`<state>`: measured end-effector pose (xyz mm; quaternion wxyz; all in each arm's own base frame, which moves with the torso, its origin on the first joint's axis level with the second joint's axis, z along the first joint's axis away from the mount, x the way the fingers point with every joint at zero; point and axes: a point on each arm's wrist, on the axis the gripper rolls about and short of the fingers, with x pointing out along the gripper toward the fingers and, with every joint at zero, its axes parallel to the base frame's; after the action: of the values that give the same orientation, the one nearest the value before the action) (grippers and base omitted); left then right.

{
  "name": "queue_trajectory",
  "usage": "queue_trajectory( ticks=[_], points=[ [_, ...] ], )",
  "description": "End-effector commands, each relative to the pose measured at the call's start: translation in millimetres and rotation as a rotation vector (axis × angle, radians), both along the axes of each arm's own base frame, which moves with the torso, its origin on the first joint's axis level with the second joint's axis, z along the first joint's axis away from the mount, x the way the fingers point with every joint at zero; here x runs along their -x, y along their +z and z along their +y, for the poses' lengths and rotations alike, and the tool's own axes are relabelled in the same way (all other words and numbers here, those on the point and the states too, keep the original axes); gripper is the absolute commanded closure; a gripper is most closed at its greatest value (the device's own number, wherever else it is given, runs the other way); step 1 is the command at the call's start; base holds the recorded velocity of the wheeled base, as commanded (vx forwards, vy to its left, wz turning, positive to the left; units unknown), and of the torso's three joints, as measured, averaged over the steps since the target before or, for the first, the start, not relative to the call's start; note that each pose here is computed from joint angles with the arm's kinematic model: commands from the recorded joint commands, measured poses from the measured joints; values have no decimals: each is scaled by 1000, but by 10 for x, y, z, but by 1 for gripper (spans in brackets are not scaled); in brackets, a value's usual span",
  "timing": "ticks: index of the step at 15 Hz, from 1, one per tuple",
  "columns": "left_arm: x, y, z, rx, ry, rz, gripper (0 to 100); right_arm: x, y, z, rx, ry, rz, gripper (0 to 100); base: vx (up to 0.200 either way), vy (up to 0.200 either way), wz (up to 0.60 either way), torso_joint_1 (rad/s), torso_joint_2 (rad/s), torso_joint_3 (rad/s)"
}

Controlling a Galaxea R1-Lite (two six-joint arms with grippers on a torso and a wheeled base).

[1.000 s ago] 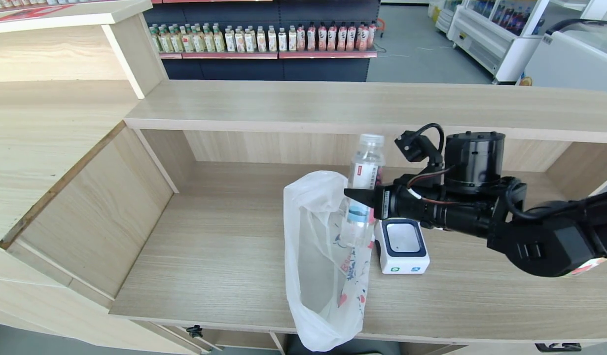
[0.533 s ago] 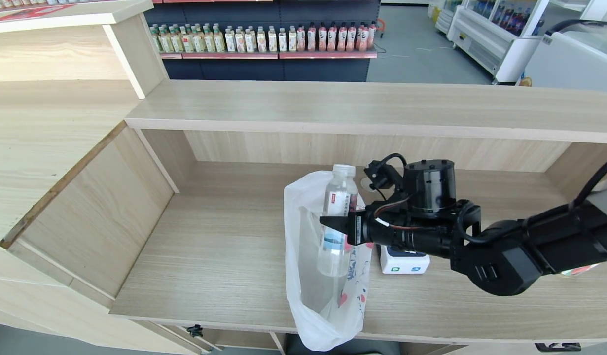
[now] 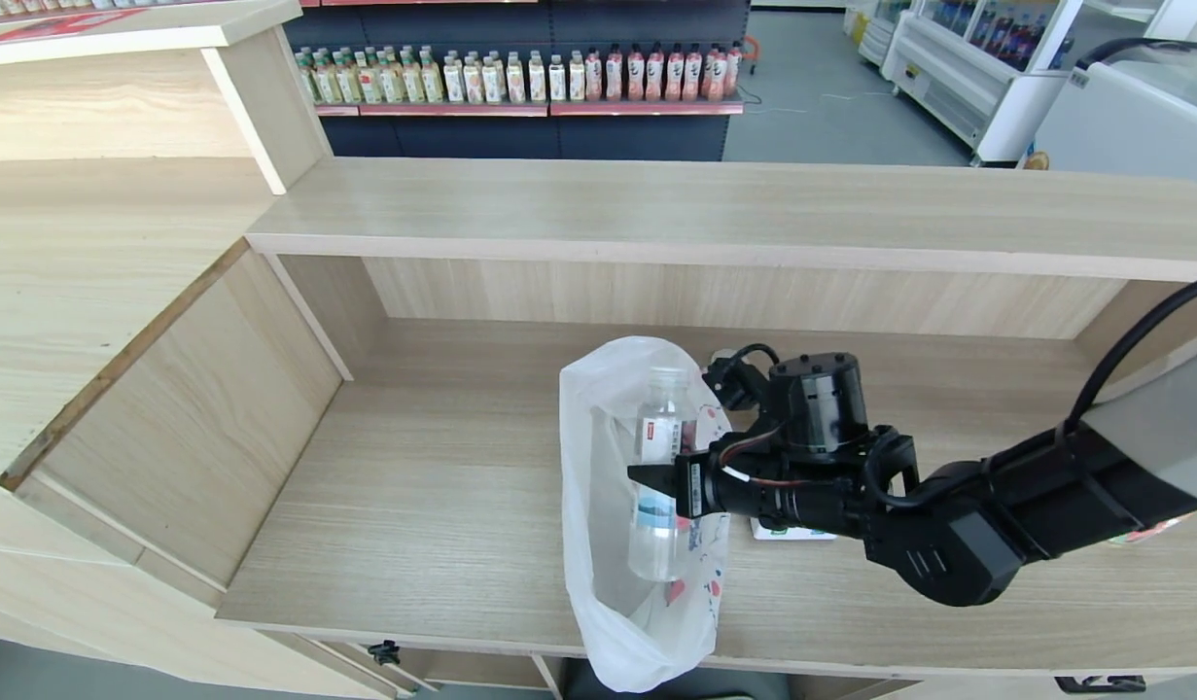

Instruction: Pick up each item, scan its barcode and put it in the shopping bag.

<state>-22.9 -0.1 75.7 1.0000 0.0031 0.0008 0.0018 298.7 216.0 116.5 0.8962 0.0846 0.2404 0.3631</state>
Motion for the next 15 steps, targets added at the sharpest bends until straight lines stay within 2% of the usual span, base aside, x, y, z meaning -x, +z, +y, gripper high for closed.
queue_trajectory(
  ticks=[1,4,12,13,15],
  points=[
    [0,-1,0,0,1,0,0,-36,-72,26,2,-1,3,100,0,0,0,0,0,0],
    [0,-1,0,0,1,0,0,-78,-198,55,5,-3,3,100,0,0,0,0,0,0],
    [0,-1,0,-1,1,0,0,-116,-306,66,18,-8,15,100,0,0,0,0,0,0],
    [0,-1,0,-1,1,0,0,-115,-307,73,17,-6,12,0,0,0,0,0,0,0],
    [0,-1,0,0,1,0,0,-136,-309,88,-9,-6,-18,0,0,0,0,0,0,0]
  ],
)
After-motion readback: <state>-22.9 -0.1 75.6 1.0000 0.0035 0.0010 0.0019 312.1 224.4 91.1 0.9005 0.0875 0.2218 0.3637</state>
